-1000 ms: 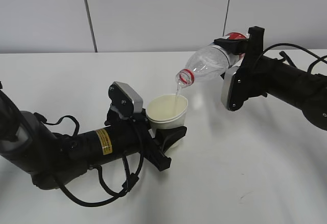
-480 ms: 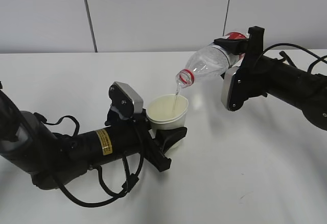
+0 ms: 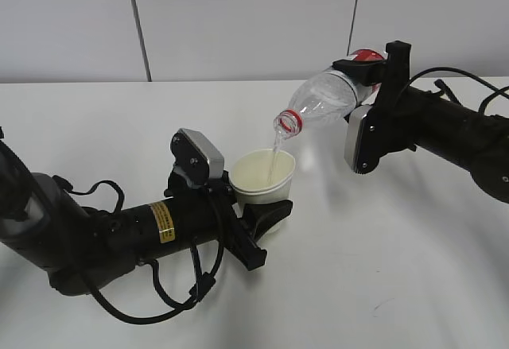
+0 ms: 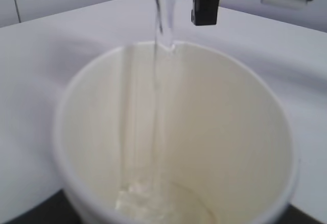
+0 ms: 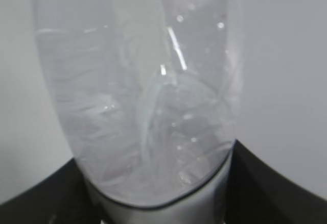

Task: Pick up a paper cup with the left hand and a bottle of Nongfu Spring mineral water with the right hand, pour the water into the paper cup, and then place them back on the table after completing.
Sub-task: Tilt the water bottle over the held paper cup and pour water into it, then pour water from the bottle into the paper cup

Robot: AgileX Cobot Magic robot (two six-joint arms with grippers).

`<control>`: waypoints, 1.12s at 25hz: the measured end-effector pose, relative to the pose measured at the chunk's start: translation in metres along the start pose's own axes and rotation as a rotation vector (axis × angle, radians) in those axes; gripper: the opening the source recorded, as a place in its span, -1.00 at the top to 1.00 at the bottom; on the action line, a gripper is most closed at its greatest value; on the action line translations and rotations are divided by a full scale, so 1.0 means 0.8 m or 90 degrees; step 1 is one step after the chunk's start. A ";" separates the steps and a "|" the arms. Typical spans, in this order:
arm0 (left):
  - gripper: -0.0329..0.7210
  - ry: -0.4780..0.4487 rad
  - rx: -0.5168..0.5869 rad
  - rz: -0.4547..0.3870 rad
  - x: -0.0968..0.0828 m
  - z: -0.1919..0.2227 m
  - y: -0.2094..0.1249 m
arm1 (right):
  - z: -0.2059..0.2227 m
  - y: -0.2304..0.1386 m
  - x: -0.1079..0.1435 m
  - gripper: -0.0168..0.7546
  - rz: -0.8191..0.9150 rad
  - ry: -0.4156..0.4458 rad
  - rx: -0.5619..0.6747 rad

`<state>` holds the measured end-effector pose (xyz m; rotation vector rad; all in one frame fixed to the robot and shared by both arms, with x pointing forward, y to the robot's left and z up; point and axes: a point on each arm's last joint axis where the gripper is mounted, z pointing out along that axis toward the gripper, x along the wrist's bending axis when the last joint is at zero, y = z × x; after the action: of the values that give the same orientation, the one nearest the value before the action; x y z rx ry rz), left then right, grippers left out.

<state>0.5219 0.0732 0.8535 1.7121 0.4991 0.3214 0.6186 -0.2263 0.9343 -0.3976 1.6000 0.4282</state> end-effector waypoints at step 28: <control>-0.04 -0.001 0.000 0.001 0.000 0.000 0.000 | 0.000 -0.001 -0.002 -0.18 -0.010 -0.008 0.008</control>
<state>0.5218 0.0731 0.8535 1.7129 0.4970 0.3203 0.6192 -0.2272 0.9359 -0.3975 1.5851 0.4073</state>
